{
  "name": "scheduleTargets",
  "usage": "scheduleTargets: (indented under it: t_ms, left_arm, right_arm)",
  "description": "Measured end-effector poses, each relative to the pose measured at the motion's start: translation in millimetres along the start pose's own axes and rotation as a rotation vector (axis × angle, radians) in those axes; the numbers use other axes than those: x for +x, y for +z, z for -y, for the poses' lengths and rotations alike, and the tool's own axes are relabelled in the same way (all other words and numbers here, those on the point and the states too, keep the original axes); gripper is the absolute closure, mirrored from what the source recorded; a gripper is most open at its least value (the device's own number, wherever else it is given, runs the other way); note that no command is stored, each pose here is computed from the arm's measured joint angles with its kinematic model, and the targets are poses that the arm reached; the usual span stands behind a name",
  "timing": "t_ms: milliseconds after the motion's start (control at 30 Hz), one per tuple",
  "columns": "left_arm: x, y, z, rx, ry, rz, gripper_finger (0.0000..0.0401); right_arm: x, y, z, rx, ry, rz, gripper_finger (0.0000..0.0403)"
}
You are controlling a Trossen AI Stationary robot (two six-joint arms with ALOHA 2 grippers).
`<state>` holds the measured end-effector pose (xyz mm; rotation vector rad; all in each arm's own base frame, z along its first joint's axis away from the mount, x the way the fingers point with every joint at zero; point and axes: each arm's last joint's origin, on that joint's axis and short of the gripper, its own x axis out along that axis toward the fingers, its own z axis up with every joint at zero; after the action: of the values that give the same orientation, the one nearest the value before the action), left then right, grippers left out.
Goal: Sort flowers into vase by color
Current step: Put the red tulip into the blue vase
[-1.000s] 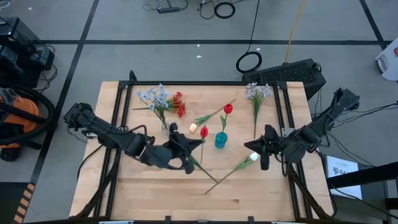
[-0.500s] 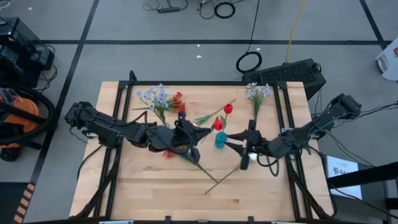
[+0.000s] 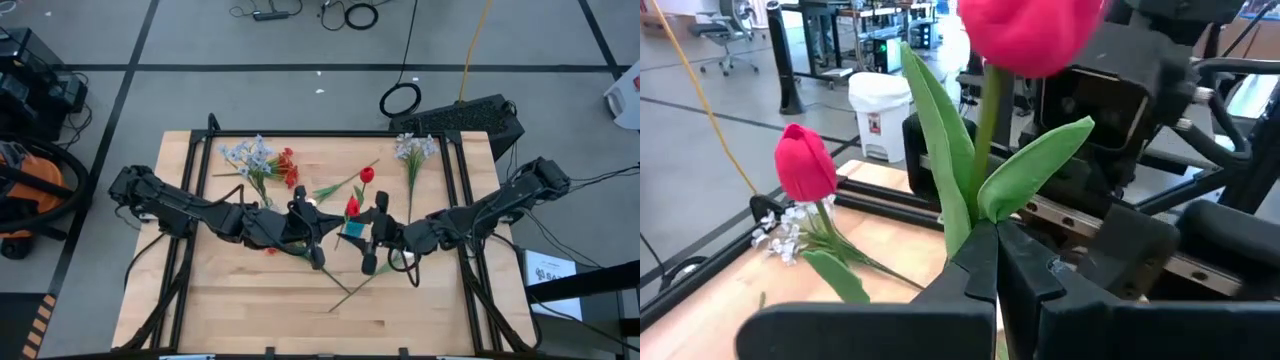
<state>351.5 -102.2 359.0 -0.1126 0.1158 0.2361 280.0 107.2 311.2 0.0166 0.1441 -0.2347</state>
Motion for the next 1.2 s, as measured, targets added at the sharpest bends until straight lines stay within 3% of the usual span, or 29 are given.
scheduleTargets:
  t_ms: [600, 800, 900, 1200]
  left_arm:
    - [-2.0, 2.1, 3.7, -0.013, -0.02, 0.019, 0.0395]
    - [-2.3, 1.9, 4.3, -0.013, -0.025, 0.018, 0.0357]
    - [-2.3, 1.9, 4.8, -0.012, -0.043, 0.016, 0.0334]
    - [-24.8, 14.0, 8.9, -0.012, -0.079, 0.019, 0.0318]
  right_arm:
    - [3.9, 6.9, -1.1, -0.018, -0.013, -0.025, 0.0394]
    - [3.7, 5.9, -0.8, -0.036, -0.017, -0.035, 0.0391]
    - [-1.9, 8.1, 4.5, -0.096, -0.08, -0.047, 0.0396]
    - [-41.2, 36.9, 32.1, -0.016, -0.117, -0.001, 0.0401]
